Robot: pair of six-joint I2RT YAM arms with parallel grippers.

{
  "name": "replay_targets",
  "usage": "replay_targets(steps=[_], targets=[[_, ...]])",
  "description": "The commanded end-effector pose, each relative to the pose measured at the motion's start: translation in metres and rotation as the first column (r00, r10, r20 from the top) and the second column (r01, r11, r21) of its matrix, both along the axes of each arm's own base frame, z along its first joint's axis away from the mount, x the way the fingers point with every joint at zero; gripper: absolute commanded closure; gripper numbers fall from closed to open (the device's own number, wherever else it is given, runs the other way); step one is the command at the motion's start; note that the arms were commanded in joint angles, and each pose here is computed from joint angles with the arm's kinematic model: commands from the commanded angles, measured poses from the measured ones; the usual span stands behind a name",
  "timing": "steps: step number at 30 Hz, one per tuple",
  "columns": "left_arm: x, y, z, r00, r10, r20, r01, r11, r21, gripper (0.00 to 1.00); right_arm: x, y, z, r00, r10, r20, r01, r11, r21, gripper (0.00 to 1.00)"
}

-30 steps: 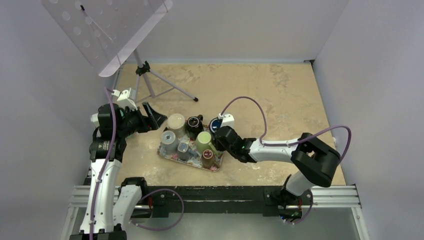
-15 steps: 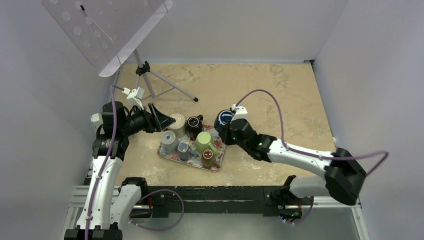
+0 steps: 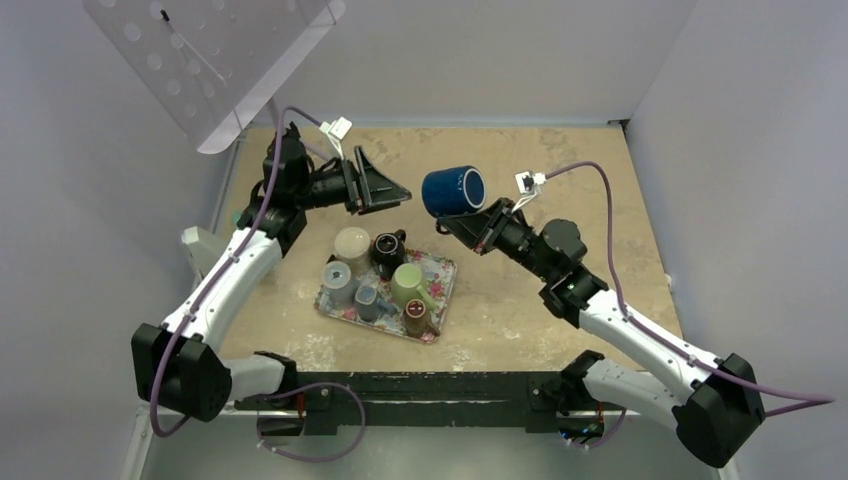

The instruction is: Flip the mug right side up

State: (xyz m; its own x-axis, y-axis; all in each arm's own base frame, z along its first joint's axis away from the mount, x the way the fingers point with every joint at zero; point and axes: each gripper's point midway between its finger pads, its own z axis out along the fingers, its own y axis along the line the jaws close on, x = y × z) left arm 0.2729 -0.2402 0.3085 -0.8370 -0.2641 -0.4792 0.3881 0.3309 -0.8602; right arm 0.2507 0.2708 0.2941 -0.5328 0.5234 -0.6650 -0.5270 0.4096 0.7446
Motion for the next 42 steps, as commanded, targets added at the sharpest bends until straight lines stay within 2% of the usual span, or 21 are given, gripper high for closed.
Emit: replay_targets(steps=[1, 4, 7, 14, 19, 20, 22, 23, 25, 27, 29, 31, 32, 34, 36, 38, 39, 40, 41, 42], targets=[[0.009, -0.017, 0.072, 0.993, -0.074, 0.089, 0.089, 0.981, -0.174, 0.17, -0.031, 0.006, 0.092, 0.964, 0.126, 0.236, -0.181, 0.956, 0.230, 1.00], [0.010, -0.023, 0.078, 0.990, -0.091, 0.104, 0.109, 0.976, -0.188, 0.18, -0.032, 0.007, 0.100, 0.960, 0.133, 0.247, -0.195, 0.949, 0.247, 1.00], [0.006, -0.030, 0.073, 0.992, -0.109, 0.068, 0.121, 0.974, -0.192, 0.20, -0.032, 0.011, 0.100, 0.957, 0.155, 0.245, -0.215, 0.945, 0.245, 1.00], [-0.008, -0.051, 0.068, 0.985, -0.170, 0.023, 0.171, 0.955, -0.241, 0.31, -0.029, 0.021, 0.099, 0.948, 0.194, 0.254, -0.258, 0.934, 0.247, 1.00], [-0.009, -0.059, 0.069, 0.981, -0.192, 0.014, 0.189, 0.950, -0.249, 0.59, -0.025, 0.028, 0.094, 0.943, 0.218, 0.253, -0.279, 0.930, 0.238, 1.00], [-0.009, -0.060, 0.070, 0.980, -0.195, 0.023, 0.195, 0.949, -0.249, 0.68, -0.024, 0.029, 0.091, 0.943, 0.223, 0.248, -0.281, 0.932, 0.229, 1.00], [-0.008, -0.060, 0.073, 0.979, -0.200, 0.045, 0.205, 0.949, -0.239, 0.93, -0.022, 0.031, 0.081, 0.947, 0.227, 0.227, -0.277, 0.936, 0.219, 1.00], [-0.006, -0.061, 0.073, 0.979, -0.199, 0.053, 0.205, 0.952, -0.226, 1.00, -0.021, 0.032, 0.076, 0.950, 0.229, 0.214, -0.274, 0.938, 0.213, 1.00], [-0.002, -0.061, 0.068, 0.978, -0.194, 0.077, 0.205, 0.963, -0.174, 1.00, -0.014, 0.033, 0.061, 0.964, 0.211, 0.163, -0.240, 0.953, 0.184, 0.99], [0.005, -0.059, 0.052, 0.981, -0.179, 0.071, 0.183, 0.981, -0.056, 1.00, -0.005, 0.031, 0.038, 0.983, 0.173, 0.066, -0.179, 0.977, 0.118, 0.75], [0.014, -0.051, 0.034, 0.978, -0.168, 0.125, 0.155, 0.982, 0.107, 1.00, -0.002, 0.024, 0.021, 0.992, 0.129, 0.008, -0.129, 0.990, 0.054, 0.52], [0.023, -0.042, 0.023, 0.955, -0.201, 0.218, 0.144, 0.957, 0.253, 1.00, 0.000, 0.012, 0.003, 0.996, 0.064, -0.056, -0.065, 0.998, -0.015, 0.38], [0.027, -0.038, 0.022, 0.937, -0.224, 0.267, 0.136, 0.940, 0.312, 1.00, -0.002, 0.005, -0.005, 0.996, 0.036, -0.088, -0.040, 0.998, -0.051, 0.27], [0.033, -0.030, 0.023, 0.893, -0.292, 0.343, 0.133, 0.898, 0.419, 1.00, -0.006, -0.009, -0.016, 0.993, -0.015, -0.115, 0.002, 0.993, -0.119, 0.13], [0.043, -0.024, 0.023, 0.806, -0.391, 0.444, 0.111, 0.837, 0.536, 1.00, -0.011, -0.023, -0.015, 0.992, -0.061, -0.113, 0.042, 0.985, -0.166, 0.11], [0.041, -0.017, 0.013, 0.711, -0.530, 0.462, 0.131, 0.746, 0.654, 1.00, -0.013, -0.041, -0.010, 0.987, -0.118, -0.112, 0.091, 0.971, -0.221, 0.10], [0.036, -0.013, 0.008, 0.644, -0.613, 0.459, 0.150, 0.689, 0.709, 1.00, -0.012, -0.051, -0.006, 0.983, -0.151, -0.109, 0.119, 0.960, -0.253, 0.09], [0.029, -0.009, 0.003, 0.548, -0.705, 0.450, 0.169, 0.620, 0.766, 1.00, -0.009, -0.061, 0.000, 0.977, -0.184, -0.105, 0.148, 0.947, -0.285, 0.10], [0.020, -0.005, -0.003, 0.441, -0.792, 0.422, 0.181, 0.539, 0.822, 1.00, -0.004, -0.070, 0.008, 0.971, -0.219, -0.094, 0.180, 0.932, -0.316, 0.10], [0.012, 0.000, -0.010, 0.305, -0.874, 0.379, 0.174, 0.443, 0.880, 1.00, 0.001, -0.078, 0.014, 0.965, -0.246, -0.085, 0.202, 0.914, -0.352, 0.10]])
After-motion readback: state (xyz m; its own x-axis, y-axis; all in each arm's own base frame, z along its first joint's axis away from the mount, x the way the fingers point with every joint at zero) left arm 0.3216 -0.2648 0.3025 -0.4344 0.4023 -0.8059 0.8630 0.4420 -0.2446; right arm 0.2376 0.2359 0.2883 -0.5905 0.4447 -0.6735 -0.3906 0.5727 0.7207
